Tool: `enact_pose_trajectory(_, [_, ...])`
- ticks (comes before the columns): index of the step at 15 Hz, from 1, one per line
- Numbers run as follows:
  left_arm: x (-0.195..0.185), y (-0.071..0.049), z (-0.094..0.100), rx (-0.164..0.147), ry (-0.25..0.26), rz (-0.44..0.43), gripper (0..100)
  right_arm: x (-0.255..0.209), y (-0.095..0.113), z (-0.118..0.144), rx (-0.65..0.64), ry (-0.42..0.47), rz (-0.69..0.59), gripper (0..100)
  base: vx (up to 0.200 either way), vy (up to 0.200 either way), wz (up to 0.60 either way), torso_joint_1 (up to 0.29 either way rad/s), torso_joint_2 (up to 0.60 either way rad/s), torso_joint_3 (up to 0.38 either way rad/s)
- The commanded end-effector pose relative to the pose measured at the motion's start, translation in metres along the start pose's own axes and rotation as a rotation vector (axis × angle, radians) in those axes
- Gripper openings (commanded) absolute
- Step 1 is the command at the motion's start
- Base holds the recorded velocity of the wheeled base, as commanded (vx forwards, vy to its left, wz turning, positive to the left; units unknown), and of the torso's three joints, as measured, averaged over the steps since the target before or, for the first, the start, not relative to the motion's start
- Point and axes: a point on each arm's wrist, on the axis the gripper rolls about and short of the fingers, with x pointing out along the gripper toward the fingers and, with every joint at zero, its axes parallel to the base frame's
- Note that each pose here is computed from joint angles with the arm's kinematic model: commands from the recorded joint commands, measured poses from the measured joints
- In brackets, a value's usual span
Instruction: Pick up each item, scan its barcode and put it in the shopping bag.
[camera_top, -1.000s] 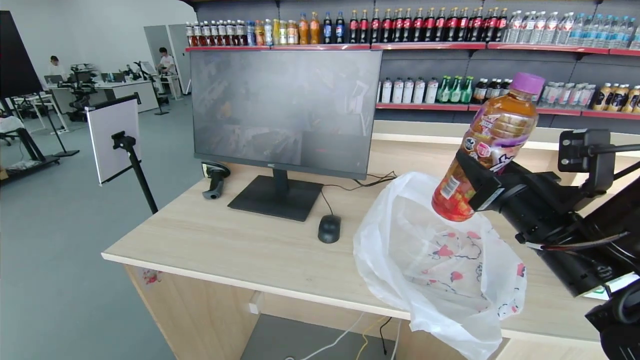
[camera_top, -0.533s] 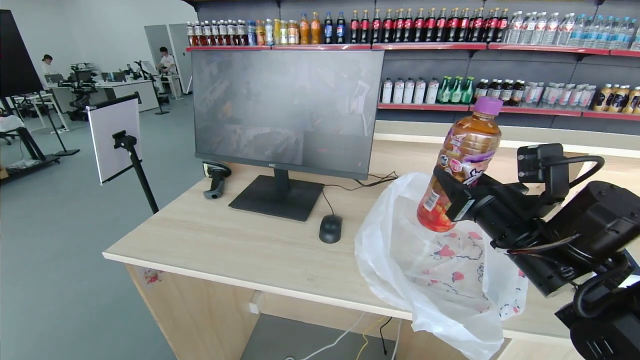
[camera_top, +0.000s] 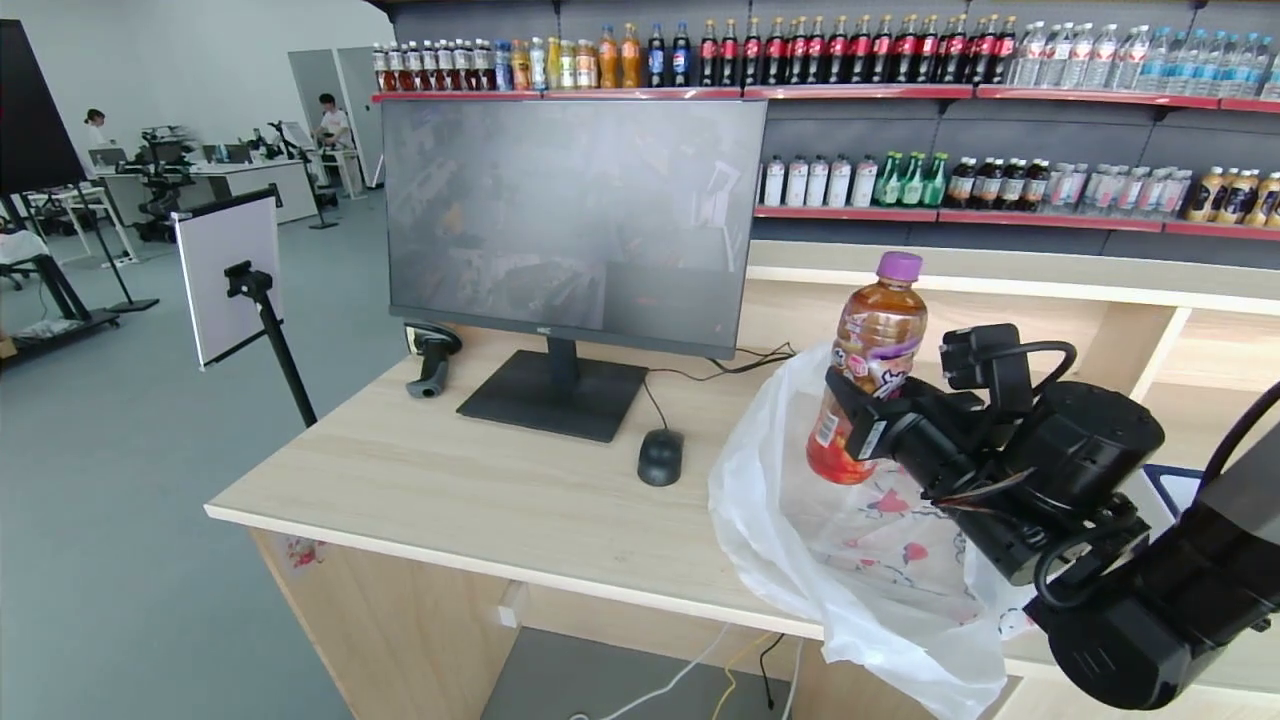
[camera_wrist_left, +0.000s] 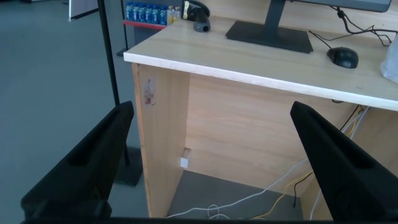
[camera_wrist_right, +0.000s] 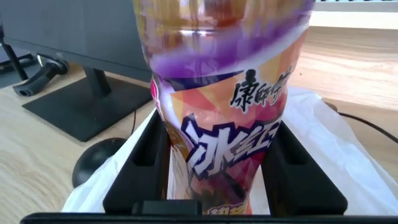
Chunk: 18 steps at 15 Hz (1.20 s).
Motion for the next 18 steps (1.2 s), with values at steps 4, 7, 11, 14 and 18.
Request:
enact_pose_trajectory(4, [0.000,0.000,0.000,0.000,-0.001,0.000,100,0.007,0.003,-0.018,-0.004,0.042,0.005,0,0.000,0.000,0.00,0.000,0.00,0.000])
enact_pose_trajectory(7, [0.000,0.000,0.000,0.000,-0.001,0.000,100,0.012,0.004,-0.025,-0.005,0.054,0.005,0,0.000,0.000,0.00,0.000,0.00,0.000])
enact_pose_trajectory(11, [0.000,0.000,0.000,0.000,-0.001,0.000,100,0.017,0.004,-0.033,-0.012,0.068,0.005,0,0.000,0.000,0.00,0.000,0.00,0.000])
enact_pose_trajectory(14, [0.000,0.000,0.000,0.000,-0.001,0.000,100,0.017,0.006,-0.037,-0.013,0.079,0.010,0,0.000,0.000,0.00,0.000,0.00,0.000])
enact_pose_trajectory(18, [0.000,0.000,0.000,0.000,-0.001,0.000,100,0.016,0.006,-0.039,-0.013,0.088,0.011,0,0.000,0.000,0.00,0.000,0.00,0.000])
